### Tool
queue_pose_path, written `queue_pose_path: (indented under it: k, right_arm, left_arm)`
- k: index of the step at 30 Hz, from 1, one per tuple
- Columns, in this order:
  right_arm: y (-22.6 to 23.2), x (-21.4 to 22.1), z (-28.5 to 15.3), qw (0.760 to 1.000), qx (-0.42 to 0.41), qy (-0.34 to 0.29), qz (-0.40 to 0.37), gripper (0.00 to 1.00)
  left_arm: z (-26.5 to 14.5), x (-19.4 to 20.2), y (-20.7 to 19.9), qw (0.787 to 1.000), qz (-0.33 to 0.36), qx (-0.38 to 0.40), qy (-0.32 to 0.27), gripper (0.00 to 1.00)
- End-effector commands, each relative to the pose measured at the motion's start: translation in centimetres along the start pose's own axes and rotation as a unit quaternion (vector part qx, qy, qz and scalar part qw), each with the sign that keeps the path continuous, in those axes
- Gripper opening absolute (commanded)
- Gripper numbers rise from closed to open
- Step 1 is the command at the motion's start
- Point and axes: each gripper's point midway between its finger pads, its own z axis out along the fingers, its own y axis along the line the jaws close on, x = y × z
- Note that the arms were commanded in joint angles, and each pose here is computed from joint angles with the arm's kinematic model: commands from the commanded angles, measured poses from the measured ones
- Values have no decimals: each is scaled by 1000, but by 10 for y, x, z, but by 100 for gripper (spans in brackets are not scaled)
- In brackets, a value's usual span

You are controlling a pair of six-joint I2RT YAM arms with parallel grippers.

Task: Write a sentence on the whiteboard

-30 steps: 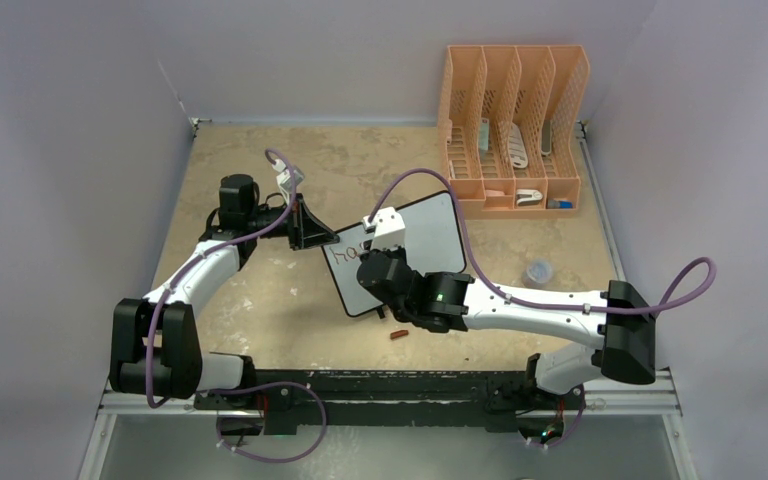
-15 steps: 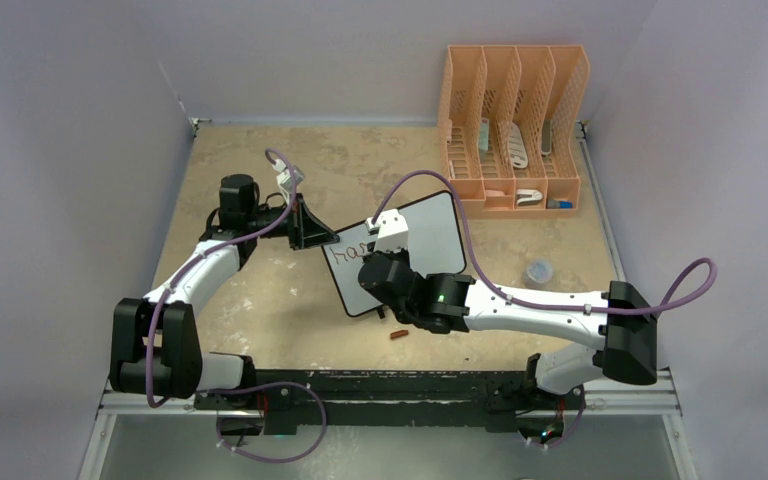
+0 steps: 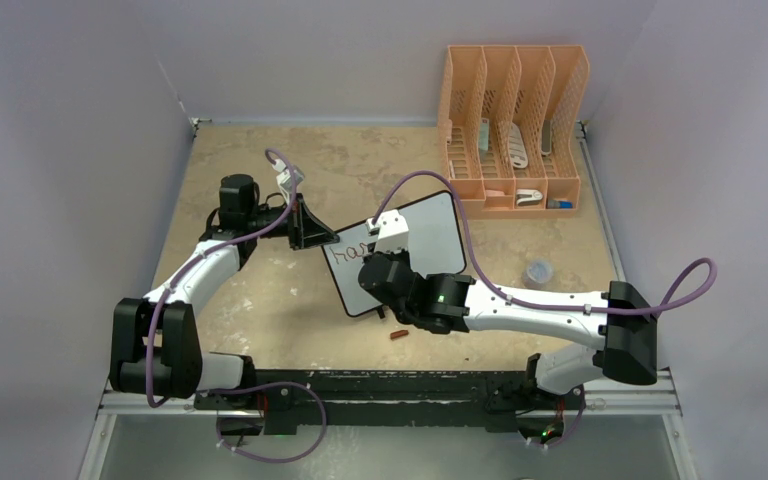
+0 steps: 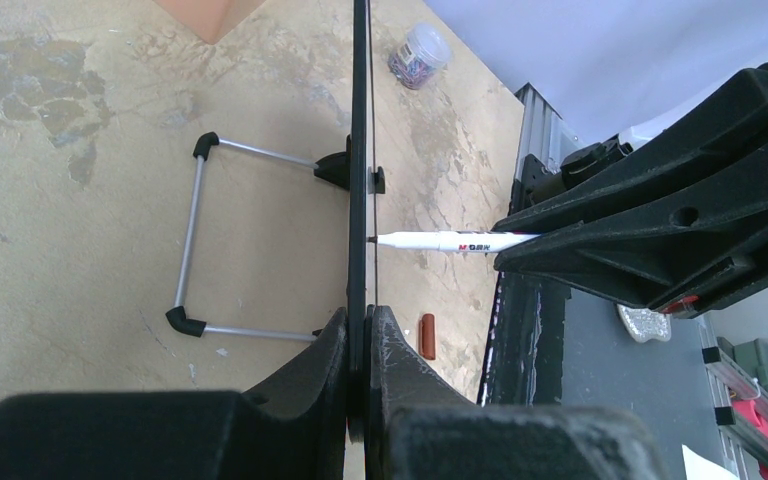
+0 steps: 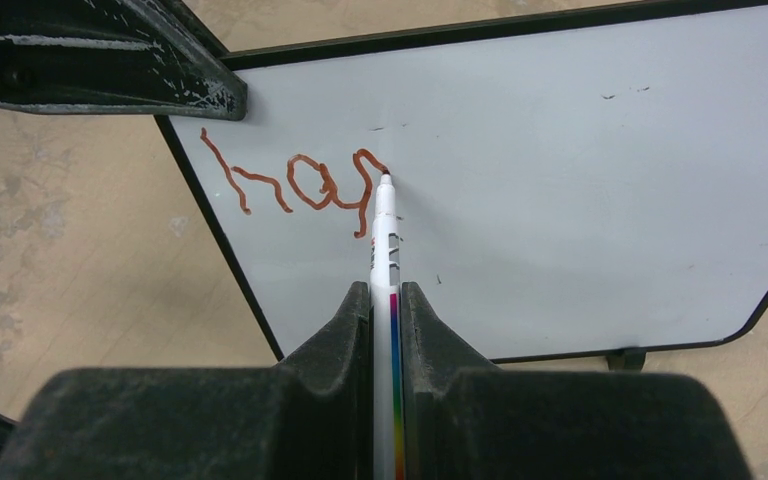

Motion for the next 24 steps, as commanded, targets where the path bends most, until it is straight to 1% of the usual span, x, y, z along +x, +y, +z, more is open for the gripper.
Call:
queue_pose_path:
  k: [1,24]
  right_arm:
    - [-13,6,1,1000,16,9,4,0]
    - [7,9,-2,1000,-17,18,-1,0]
  left_arm:
    - [6,5,-8,1000,1,25,14,0]
    - [6,6,-7,1000,-1,25,14,0]
